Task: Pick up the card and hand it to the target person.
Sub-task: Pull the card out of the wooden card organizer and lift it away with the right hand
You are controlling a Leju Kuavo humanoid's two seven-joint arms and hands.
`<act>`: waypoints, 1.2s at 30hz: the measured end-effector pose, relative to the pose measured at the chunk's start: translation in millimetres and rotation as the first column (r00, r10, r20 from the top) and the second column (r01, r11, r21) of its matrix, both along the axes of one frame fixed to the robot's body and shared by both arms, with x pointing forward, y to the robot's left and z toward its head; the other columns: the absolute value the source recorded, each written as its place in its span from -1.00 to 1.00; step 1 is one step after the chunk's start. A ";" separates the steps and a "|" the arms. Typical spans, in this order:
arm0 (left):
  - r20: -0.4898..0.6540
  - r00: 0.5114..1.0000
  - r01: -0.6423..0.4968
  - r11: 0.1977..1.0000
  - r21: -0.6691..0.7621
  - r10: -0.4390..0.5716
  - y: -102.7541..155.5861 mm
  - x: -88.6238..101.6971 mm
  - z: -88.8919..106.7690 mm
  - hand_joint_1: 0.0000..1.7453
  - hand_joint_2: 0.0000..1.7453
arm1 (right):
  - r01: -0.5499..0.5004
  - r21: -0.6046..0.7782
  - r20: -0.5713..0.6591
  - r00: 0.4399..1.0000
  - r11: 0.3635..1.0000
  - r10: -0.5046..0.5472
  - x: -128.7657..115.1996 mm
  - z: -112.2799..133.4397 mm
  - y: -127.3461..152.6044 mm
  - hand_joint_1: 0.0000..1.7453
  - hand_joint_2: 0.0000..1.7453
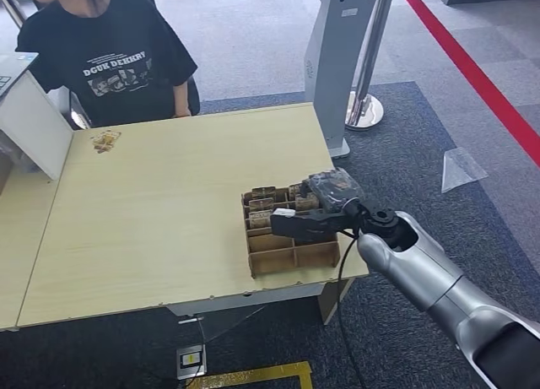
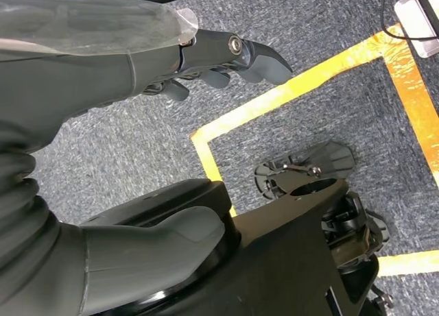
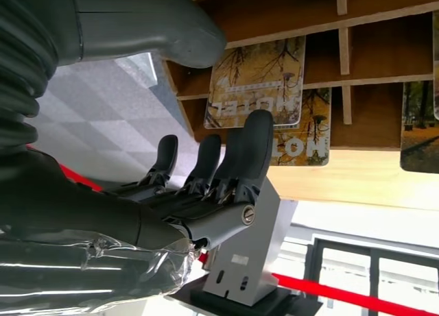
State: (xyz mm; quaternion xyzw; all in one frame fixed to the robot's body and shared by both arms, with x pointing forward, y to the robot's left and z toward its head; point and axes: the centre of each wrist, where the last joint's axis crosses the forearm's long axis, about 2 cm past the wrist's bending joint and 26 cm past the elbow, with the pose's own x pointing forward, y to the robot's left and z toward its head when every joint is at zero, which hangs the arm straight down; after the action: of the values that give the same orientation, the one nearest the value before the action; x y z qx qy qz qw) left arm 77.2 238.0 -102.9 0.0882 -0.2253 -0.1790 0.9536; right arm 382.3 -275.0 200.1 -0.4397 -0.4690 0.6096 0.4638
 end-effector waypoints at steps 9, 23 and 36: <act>-0.002 1.000 0.002 1.000 -0.005 -0.002 -0.3 -0.1 0.0 -1.00 1.00 | 0.004 0.010 -0.007 1.000 1.000 -0.004 2.9 0.9 -2.4 -0.10 1.00; -0.002 1.000 0.004 1.000 -0.006 -0.004 -0.4 -0.1 0.0 -1.00 1.00 | 0.011 0.028 -0.017 1.000 1.000 -0.010 8.6 4.2 -6.7 -0.09 1.00; -0.002 1.000 0.004 1.000 -0.006 -0.004 -0.4 -0.1 0.0 -1.00 1.00 | 0.013 0.029 -0.007 1.000 0.999 -0.013 12.6 9.8 -7.6 -0.16 1.00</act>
State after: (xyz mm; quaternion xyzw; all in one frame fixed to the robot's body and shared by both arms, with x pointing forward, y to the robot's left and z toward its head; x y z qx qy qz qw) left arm 77.1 237.7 -102.9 0.0846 -0.2249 -0.1805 0.9538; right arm 394.9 -282.7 209.8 -0.4339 -0.4734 0.6010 0.4759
